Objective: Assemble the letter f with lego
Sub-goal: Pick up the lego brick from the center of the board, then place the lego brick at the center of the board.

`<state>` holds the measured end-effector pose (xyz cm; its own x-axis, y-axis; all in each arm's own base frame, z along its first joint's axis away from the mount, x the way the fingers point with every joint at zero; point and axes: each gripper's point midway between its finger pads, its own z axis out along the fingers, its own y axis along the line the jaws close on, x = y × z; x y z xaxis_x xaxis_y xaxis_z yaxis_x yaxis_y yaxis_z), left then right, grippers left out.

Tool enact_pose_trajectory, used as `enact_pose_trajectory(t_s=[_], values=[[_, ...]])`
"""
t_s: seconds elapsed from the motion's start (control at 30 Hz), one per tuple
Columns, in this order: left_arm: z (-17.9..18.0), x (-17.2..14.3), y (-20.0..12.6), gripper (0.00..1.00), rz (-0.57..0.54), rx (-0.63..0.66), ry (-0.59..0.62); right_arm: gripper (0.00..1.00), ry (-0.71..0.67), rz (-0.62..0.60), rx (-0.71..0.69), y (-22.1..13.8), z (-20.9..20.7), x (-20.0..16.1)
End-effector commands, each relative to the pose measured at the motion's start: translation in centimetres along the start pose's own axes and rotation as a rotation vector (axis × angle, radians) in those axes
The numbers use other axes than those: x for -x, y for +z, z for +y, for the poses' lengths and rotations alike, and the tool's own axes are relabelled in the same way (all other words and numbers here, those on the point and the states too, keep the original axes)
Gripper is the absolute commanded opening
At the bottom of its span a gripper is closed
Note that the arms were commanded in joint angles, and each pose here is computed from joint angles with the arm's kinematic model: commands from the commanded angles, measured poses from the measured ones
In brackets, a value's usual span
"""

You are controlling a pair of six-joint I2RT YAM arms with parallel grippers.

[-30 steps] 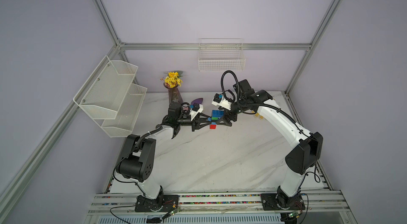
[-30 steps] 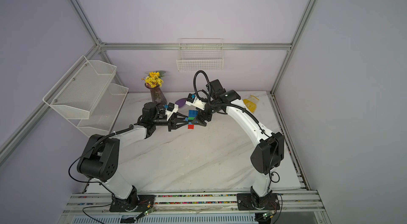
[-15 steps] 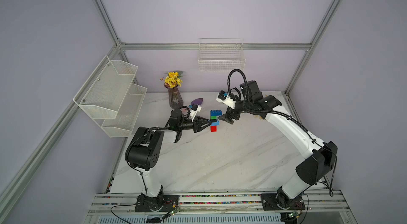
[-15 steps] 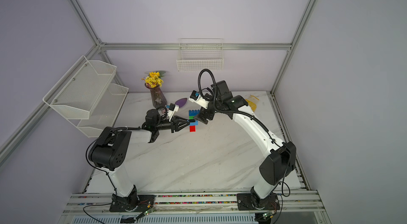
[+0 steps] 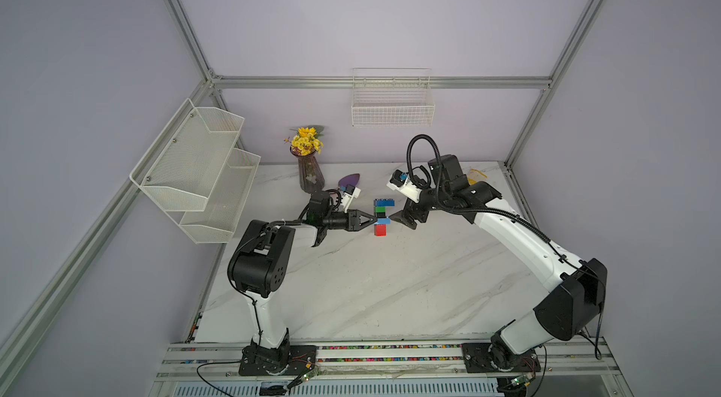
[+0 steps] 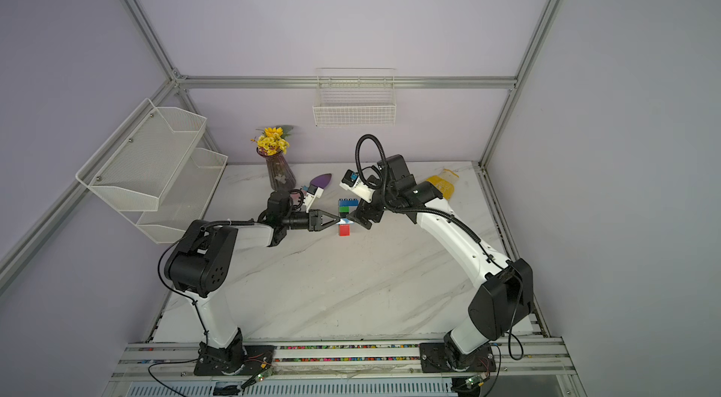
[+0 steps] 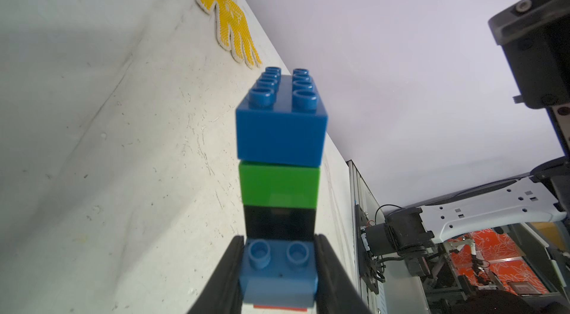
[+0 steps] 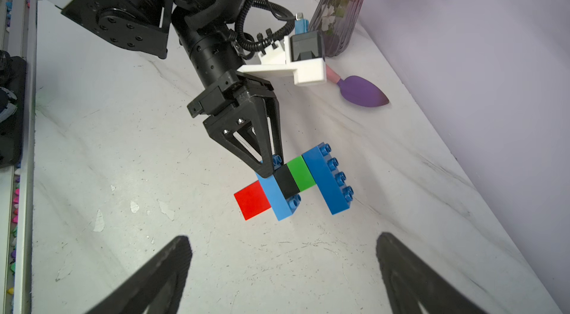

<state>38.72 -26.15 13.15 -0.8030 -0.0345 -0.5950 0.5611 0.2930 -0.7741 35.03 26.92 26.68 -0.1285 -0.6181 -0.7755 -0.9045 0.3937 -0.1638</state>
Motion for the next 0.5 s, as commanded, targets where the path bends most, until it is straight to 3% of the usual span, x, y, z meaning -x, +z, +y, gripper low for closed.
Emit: enact_pose_trajectory(t_s=[0.0, 0.47], values=[[0.4, -0.1, 0.6, 0.22, 0.032, 0.014, -0.06, 0.97, -0.006, -0.05, -0.029, -0.9, -0.2, 1.1], [3.3, -2.3, 1.8, 0.23, 0.176, 0.127, -0.205, 0.97, 0.022, -0.047, -0.032, -0.9, 0.0, 0.2]])
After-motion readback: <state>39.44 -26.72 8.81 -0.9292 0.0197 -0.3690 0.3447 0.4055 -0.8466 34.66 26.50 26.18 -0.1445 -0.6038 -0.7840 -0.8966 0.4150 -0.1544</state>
